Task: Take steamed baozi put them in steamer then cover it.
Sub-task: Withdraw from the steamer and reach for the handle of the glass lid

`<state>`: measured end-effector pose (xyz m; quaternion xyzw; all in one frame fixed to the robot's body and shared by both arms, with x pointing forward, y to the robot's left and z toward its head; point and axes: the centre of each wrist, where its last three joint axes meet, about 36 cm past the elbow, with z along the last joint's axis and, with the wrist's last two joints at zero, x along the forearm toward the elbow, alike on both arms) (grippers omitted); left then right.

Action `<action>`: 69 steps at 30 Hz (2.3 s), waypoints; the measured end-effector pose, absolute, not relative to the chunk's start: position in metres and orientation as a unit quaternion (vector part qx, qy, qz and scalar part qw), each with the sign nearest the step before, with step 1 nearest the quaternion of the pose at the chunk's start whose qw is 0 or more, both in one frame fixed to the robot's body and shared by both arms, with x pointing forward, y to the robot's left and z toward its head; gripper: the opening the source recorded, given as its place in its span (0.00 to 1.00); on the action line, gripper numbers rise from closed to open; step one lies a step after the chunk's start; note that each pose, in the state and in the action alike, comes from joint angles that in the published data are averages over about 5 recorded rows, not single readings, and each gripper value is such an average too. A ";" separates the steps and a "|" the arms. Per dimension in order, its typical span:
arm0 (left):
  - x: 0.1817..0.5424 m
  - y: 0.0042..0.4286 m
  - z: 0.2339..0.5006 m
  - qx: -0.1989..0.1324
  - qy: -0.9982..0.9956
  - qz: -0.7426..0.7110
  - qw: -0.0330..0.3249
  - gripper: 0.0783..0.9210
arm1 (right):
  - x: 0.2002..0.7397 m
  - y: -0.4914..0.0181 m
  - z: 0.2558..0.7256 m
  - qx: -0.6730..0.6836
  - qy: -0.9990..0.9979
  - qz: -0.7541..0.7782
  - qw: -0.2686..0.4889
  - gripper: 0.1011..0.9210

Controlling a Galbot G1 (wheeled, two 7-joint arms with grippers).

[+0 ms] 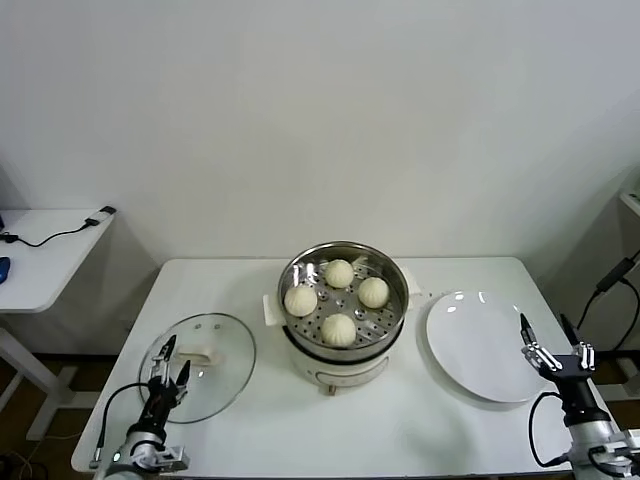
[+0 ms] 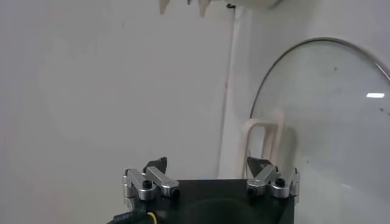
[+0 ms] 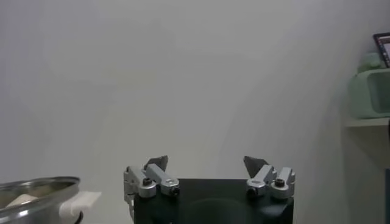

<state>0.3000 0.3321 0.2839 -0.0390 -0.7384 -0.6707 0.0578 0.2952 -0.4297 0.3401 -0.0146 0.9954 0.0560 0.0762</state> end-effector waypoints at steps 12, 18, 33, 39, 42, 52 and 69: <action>0.316 0.331 0.276 -0.032 -0.730 -0.680 0.063 0.88 | 0.292 -0.431 0.339 -0.011 0.996 0.054 0.075 0.88; 0.324 0.332 0.272 -0.028 -0.726 -0.684 0.067 0.88 | 0.291 -0.432 0.337 -0.009 0.996 0.053 0.074 0.88; 0.348 0.323 0.260 0.003 -0.727 -0.683 0.071 0.88 | 0.286 -0.431 0.332 -0.004 0.996 0.049 0.072 0.88; 0.361 0.320 0.255 0.018 -0.728 -0.682 0.070 0.88 | 0.285 -0.432 0.332 -0.003 0.996 0.047 0.073 0.88; 0.366 0.320 0.253 0.022 -0.727 -0.683 0.068 0.88 | 0.285 -0.432 0.332 -0.003 0.996 0.047 0.073 0.88; 0.368 0.327 0.241 0.024 -0.725 -0.685 0.069 0.72 | 0.285 -0.432 0.330 -0.003 0.996 0.045 0.074 0.88; 0.358 0.324 0.247 0.024 -0.729 -0.677 0.099 0.15 | 0.285 -0.432 0.333 -0.009 0.996 0.041 0.077 0.88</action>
